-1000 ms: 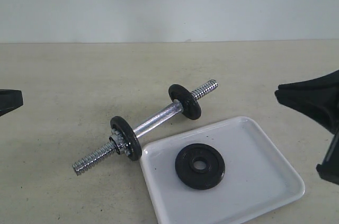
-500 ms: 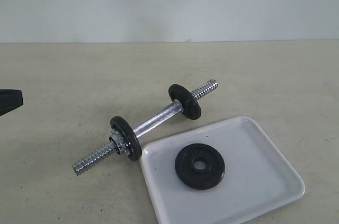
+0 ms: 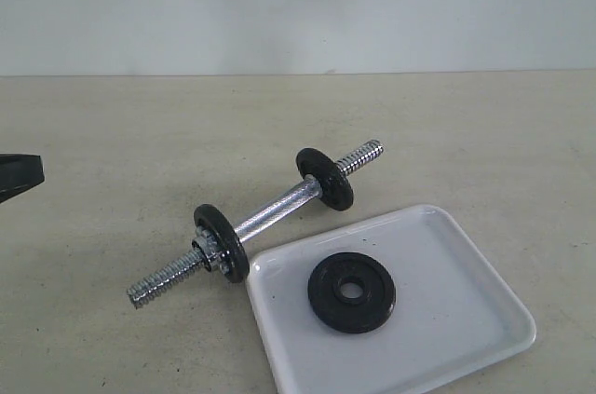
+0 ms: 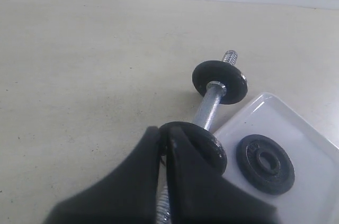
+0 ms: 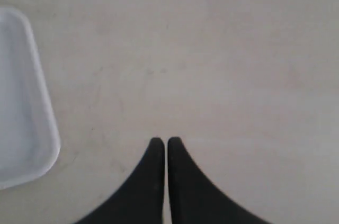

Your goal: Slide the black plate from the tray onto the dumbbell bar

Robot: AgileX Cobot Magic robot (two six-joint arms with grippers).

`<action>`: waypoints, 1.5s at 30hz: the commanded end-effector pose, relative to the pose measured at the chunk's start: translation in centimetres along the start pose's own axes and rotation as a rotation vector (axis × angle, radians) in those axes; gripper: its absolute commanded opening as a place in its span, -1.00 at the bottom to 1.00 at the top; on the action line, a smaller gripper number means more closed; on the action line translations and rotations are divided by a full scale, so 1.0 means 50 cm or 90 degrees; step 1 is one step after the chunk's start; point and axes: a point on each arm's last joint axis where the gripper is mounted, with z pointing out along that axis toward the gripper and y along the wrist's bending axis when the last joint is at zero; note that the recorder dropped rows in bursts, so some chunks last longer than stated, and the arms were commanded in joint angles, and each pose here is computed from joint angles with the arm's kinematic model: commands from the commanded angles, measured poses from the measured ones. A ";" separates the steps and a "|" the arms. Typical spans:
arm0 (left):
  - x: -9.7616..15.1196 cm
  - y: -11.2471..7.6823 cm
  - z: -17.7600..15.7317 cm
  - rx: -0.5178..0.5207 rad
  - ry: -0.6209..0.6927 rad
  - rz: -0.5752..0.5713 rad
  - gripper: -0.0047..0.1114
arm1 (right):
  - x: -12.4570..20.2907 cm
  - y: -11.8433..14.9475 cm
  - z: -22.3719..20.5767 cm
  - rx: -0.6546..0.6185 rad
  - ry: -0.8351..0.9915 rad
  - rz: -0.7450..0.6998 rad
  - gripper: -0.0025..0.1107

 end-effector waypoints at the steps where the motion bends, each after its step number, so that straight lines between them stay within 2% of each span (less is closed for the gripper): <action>1: 0.003 -0.005 0.002 0.016 0.003 -0.003 -0.84 | 0.004 0.033 0.002 -0.111 0.054 0.015 -0.96; 3: 0.004 -0.005 0.002 0.016 0.004 -0.002 -0.84 | 0.004 0.055 -0.003 -0.191 0.050 -0.018 -0.96; 6: 0.004 -0.005 0.002 0.015 0.003 -0.003 -0.84 | -0.001 0.077 -0.012 -0.274 0.032 -0.008 -0.92; 10: 0.004 -0.005 0.002 0.016 0.003 0.005 -0.84 | -0.006 0.088 -0.017 -0.316 0.022 0.013 -0.63; 16: 0.009 -0.009 0.002 0.029 0.023 0.030 -0.84 | -0.015 0.099 -0.023 -0.362 0.001 0.056 -0.04; 19: 0.013 -0.008 0.001 0.028 0.036 0.045 -0.84 | -0.021 0.104 -0.027 -0.384 -0.009 0.092 0.11; 22: 0.016 -0.008 0.001 0.027 0.045 0.057 -0.73 | -0.022 0.105 -0.028 -0.392 -0.010 0.103 0.12; 27: 0.026 -0.002 0.002 0.008 0.051 0.049 -0.12 | -0.022 0.107 -0.029 -0.400 -0.006 0.110 0.12; 30: 0.026 0.005 0.002 -0.014 0.050 0.049 0.15 | -0.025 0.108 -0.030 -0.405 -0.013 0.125 0.12; 38: 0.025 0.013 0.002 -0.042 0.047 0.050 0.20 | -0.032 0.107 -0.033 -0.409 -0.035 0.150 0.12; 45: 0.019 0.012 0.002 -0.042 0.024 0.017 0.20 | -0.033 0.109 -0.034 -0.414 -0.033 0.158 0.12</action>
